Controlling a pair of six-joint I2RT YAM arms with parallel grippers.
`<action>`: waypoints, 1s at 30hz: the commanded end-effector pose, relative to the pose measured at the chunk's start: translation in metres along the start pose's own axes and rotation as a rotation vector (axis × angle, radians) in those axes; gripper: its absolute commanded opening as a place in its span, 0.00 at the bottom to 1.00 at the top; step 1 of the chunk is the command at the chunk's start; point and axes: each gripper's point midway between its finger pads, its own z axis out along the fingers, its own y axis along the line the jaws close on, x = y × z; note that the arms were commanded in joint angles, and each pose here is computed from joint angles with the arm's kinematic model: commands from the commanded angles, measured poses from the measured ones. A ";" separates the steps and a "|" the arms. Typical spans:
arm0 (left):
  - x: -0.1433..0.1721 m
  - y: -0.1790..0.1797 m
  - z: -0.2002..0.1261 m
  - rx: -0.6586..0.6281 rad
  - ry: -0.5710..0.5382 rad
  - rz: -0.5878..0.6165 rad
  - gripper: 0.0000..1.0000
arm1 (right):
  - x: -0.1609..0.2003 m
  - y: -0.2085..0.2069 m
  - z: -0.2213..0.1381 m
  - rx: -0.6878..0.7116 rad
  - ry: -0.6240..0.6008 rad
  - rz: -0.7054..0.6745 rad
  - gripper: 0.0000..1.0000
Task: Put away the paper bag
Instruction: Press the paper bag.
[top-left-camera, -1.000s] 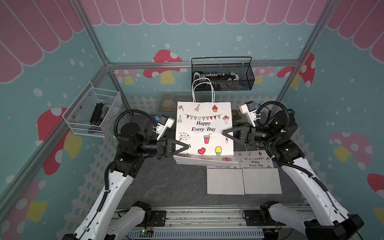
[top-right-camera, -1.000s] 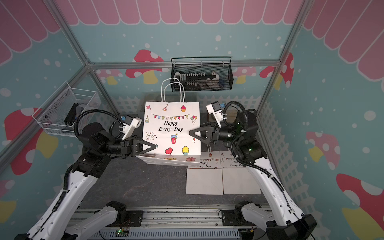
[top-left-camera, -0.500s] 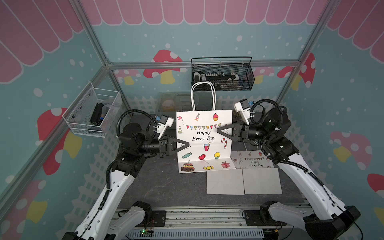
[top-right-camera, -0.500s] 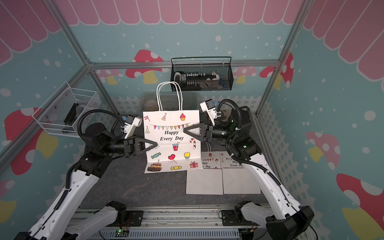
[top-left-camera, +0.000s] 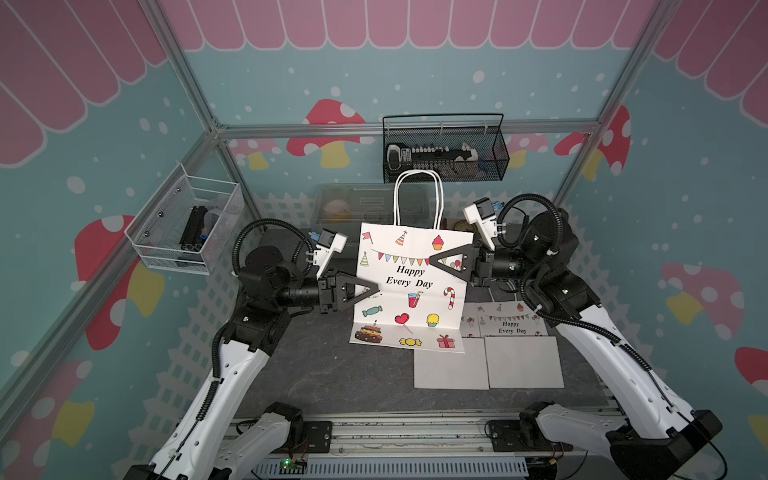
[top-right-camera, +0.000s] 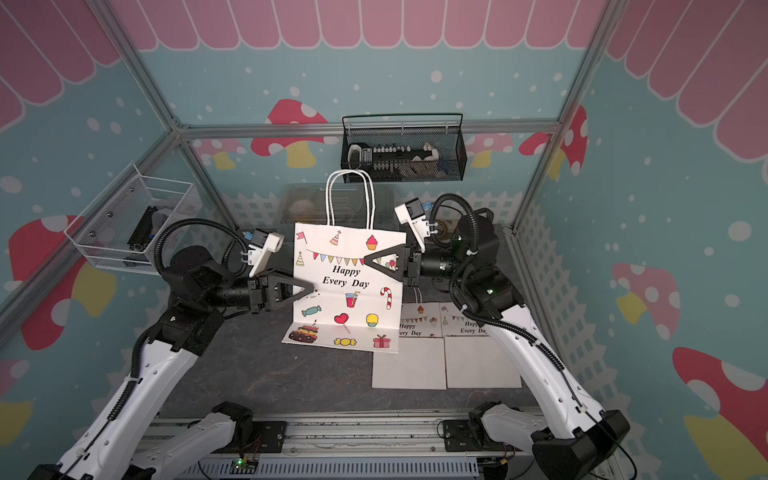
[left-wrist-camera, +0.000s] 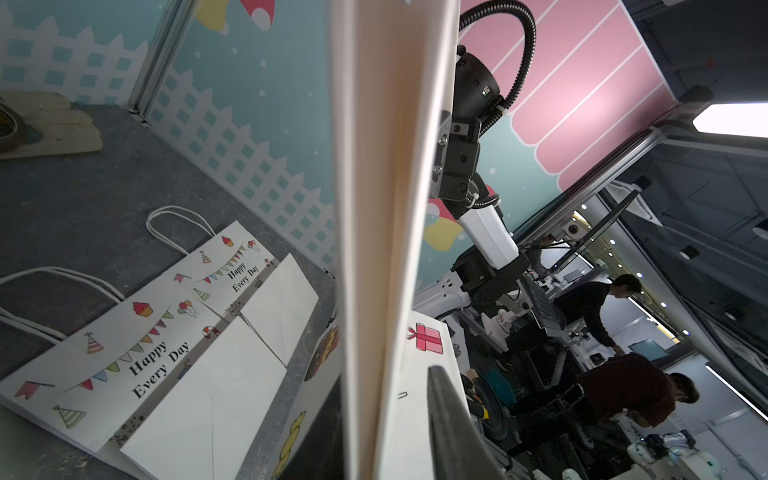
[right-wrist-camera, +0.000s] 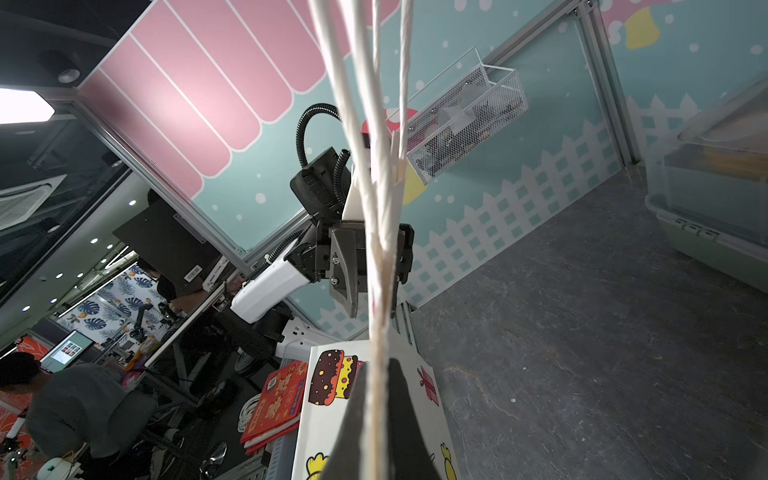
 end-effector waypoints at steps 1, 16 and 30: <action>0.007 -0.012 -0.002 0.032 0.018 0.029 0.38 | -0.009 0.014 0.000 -0.031 0.010 -0.045 0.00; -0.027 -0.026 0.006 0.087 -0.040 0.103 0.26 | -0.005 0.023 0.004 -0.099 0.086 -0.030 0.00; -0.044 -0.010 0.007 0.019 -0.127 0.069 0.00 | 0.016 0.012 -0.006 -0.005 0.087 -0.046 0.38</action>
